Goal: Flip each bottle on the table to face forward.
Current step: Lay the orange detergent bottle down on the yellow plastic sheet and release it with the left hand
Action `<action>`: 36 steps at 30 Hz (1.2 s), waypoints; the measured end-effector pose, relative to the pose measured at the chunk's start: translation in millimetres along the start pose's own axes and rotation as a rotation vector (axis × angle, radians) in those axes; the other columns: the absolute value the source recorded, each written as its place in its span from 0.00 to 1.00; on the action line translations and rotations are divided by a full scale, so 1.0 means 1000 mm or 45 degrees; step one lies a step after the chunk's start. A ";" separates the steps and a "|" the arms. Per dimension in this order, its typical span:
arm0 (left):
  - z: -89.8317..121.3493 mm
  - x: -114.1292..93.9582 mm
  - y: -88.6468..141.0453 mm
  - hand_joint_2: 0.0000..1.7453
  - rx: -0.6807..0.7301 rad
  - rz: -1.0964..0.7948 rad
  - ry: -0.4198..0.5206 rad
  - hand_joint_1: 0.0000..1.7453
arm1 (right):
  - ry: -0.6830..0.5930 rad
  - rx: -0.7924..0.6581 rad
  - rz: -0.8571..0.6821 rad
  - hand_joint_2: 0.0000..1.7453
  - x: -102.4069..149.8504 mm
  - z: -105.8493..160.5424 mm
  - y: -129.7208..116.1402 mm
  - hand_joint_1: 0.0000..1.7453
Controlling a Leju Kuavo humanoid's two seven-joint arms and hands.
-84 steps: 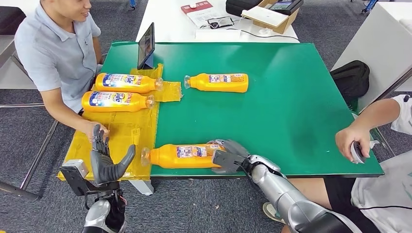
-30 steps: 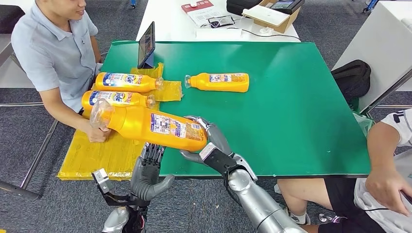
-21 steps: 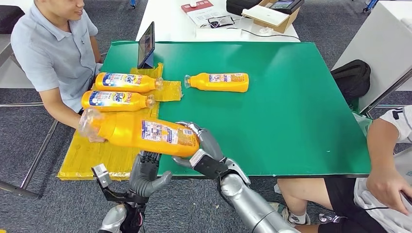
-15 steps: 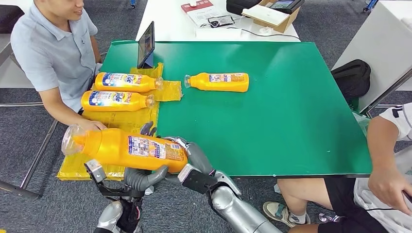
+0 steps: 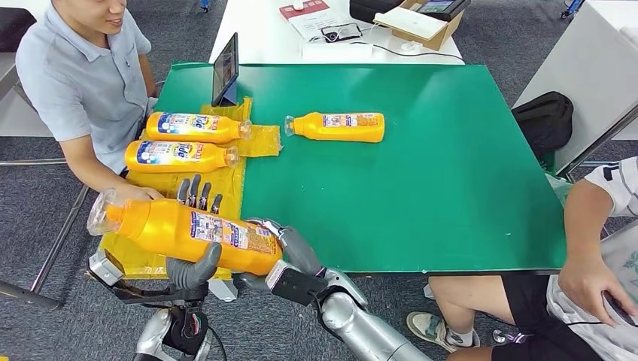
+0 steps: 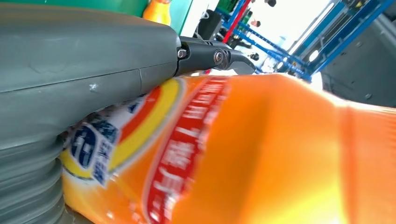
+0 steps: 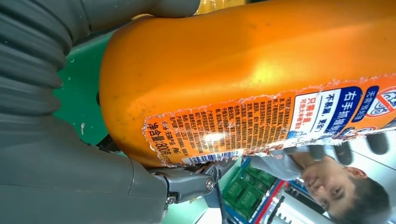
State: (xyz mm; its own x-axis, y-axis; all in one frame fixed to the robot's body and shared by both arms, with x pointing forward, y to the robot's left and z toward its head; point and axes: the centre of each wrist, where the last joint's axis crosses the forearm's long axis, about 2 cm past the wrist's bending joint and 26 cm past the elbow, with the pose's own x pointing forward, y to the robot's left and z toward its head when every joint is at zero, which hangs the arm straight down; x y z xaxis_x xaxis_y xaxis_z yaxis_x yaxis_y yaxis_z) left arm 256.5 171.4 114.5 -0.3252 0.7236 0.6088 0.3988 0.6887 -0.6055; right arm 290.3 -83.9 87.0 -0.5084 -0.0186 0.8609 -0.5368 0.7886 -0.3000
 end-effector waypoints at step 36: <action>-0.006 0.012 0.009 1.00 -0.023 0.112 -0.041 1.00 | 0.135 0.058 -0.037 0.00 -0.019 0.023 0.011 0.00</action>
State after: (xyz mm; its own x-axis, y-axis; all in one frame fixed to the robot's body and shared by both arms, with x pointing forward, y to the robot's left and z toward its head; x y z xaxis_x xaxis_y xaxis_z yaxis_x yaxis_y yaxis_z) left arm 261.0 186.1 119.4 -0.3153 0.7824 0.5370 0.4426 0.6218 -0.6461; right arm 279.0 -89.0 58.0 -0.4196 0.0262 0.9073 -0.5816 0.7596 -0.2910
